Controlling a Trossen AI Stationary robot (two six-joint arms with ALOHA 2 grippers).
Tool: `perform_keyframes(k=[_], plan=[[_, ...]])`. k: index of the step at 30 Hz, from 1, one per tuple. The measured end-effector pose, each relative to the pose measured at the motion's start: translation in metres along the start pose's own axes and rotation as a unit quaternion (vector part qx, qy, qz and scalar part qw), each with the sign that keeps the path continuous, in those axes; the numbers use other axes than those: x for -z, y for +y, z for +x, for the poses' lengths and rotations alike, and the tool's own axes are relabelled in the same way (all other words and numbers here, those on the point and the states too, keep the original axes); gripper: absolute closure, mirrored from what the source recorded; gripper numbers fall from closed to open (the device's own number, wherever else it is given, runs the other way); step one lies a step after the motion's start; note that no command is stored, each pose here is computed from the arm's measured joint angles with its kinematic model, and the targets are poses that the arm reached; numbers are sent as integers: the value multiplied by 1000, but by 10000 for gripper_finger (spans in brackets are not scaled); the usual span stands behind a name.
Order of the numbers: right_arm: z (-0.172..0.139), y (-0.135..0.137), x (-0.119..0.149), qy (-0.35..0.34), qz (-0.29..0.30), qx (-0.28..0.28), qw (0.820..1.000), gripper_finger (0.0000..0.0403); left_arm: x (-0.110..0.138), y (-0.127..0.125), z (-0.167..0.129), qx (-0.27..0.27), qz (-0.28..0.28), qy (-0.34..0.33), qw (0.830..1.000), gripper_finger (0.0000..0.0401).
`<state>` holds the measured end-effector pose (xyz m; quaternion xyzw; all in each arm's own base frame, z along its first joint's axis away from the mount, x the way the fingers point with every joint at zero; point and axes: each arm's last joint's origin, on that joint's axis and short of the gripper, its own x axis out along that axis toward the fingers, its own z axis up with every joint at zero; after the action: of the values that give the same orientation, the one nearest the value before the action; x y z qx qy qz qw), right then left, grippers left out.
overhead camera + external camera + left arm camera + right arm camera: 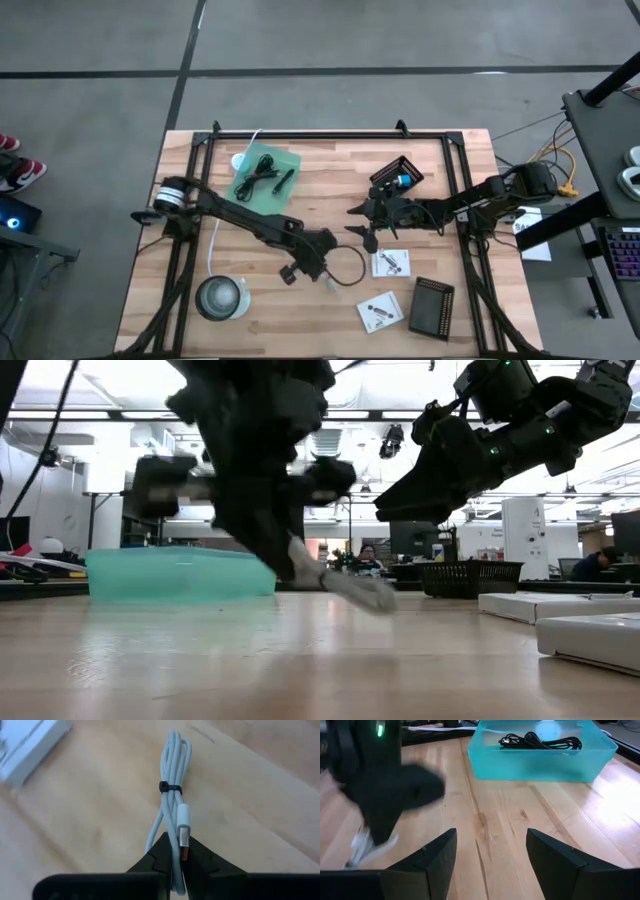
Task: Pick and place items into bin
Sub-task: Put the white charger cable into the light blue bin
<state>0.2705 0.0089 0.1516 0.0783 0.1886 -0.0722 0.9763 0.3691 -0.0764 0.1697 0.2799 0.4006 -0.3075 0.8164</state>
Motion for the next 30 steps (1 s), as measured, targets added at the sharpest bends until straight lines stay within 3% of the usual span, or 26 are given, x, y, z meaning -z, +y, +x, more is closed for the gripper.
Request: perform_keyframes(k=[9, 13, 18, 25, 30], plan=[[0, 0, 1, 2, -1, 0, 1000, 179, -8, -11, -81, -18, -29, 4, 999, 390], [0, 0, 0, 2, 0, 0, 1000, 179, -11, -14, -121, -78, -50, -15, 996, 390], [0, 0, 0, 2, 0, 0, 1000, 179, -2, -11, -162, -187, -81, 14, 979, 390], [0, 0, 0, 2, 2, 0, 1000, 179, 38, 4, -199, -281, -228, 86, 928, 390], [0, 0, 0, 1, 2, 0, 1000, 179, 77, 17, -209, -309, -397, 133, 854, 390]])
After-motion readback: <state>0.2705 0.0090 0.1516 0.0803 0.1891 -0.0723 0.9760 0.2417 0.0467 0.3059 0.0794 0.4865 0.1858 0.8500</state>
